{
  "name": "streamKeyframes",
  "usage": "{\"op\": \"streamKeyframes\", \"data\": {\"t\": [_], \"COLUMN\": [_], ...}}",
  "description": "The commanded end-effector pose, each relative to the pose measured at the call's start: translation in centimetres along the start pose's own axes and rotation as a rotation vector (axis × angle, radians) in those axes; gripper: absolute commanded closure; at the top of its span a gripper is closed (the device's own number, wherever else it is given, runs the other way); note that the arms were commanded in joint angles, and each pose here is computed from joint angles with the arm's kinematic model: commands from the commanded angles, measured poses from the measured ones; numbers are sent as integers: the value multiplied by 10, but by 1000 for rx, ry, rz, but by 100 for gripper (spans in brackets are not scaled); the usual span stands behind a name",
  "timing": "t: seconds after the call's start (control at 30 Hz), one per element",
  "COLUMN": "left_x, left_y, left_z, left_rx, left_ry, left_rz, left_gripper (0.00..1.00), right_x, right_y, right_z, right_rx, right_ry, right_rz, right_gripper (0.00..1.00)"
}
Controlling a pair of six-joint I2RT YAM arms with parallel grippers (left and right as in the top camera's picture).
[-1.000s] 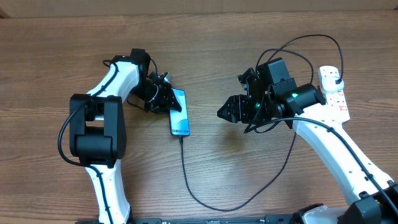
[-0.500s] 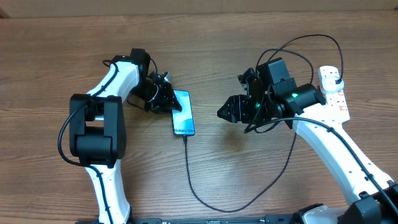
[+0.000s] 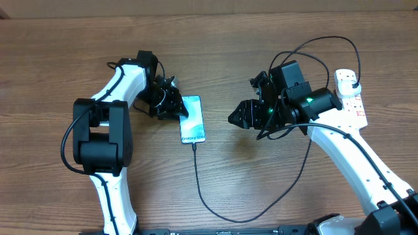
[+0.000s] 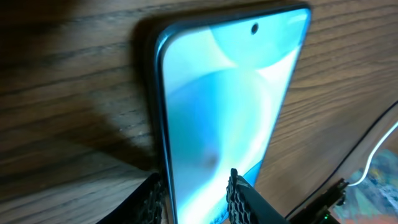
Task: Plug charger to phone and switch on socket
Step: 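Lay the phone flat on the table with the left gripper, then open the left gripper and raise it away from the phone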
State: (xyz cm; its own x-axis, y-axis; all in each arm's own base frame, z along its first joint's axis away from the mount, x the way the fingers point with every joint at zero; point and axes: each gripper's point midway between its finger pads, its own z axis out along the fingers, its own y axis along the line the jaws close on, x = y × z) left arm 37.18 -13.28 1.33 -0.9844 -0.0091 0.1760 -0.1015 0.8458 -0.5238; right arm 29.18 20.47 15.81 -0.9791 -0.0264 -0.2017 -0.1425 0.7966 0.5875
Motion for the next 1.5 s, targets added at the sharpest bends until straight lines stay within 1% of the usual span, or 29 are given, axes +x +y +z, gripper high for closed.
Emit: {"op": "streamKeyframes", "data": {"t": [0.0,0.1,0.17,0.27,0.4,0.53,0.7,0.8,0.87,0.93,1.0,1.03,1.07,1.1,1.13,1.3,1.47], "left_x": [0,-1,-2,-6,-17,-32,-42,-38,-32,-24,-14,-10,-7,-4,-2,0,0], "left_y": [6,10,14,19,15,2,-25,-42,-52,-61,-70,-72,-72,-72,-71,-61,-60], "left_z": [-1,-1,-2,-7,-31,-80,-159,-207,-236,-257,-272,-278,-283,-287,-289,-289,-288], "left_rx": [-39,-65,-89,-118,-137,-145,-127,-119,-115,-111,-107,-115,-131,-145,-159,-208,-211], "left_ry": [-6,-10,-16,-30,-82,-181,-358,-476,-551,-608,-651,-668,-684,-695,-701,-692,-690], "left_rz": [-1,0,0,0,2,17,60,94,116,137,152,157,158,157,154,127,125], "left_gripper": [65,64,67,68,64,63,59,57,51,49,49,41,30,4,0,0,0], "right_x": [0,0,0,1,1,1,1,0,0,0,0,0,0,0,0,0,0], "right_y": [-1,-1,-1,-1,-1,-2,-2,-3,-3,-3,-3,-3,-3,-3,-3,-3,-3], "right_z": [-1,-1,-1,-1,-1,-1,-1,-1,-1,-1,-1,-1,-1,-1,-1,-1,-1], "right_rx": [2,2,2,3,4,4,5,11,15,15,14,15,14,14,14,14,14], "right_ry": [-7,-7,-6,-3,-3,-3,-3,-5,-5,-6,-6,-6,-5,-5,-5,-5,-5], "right_rz": [-5,-5,-5,-5,-5,-5,-5,-5,-4,-4,-4,-4,-4,-4,-4,-4,-4], "right_gripper": [41,41,41,41,41,41,41,41,41,41,41,41,41,41,41,41,41]}}
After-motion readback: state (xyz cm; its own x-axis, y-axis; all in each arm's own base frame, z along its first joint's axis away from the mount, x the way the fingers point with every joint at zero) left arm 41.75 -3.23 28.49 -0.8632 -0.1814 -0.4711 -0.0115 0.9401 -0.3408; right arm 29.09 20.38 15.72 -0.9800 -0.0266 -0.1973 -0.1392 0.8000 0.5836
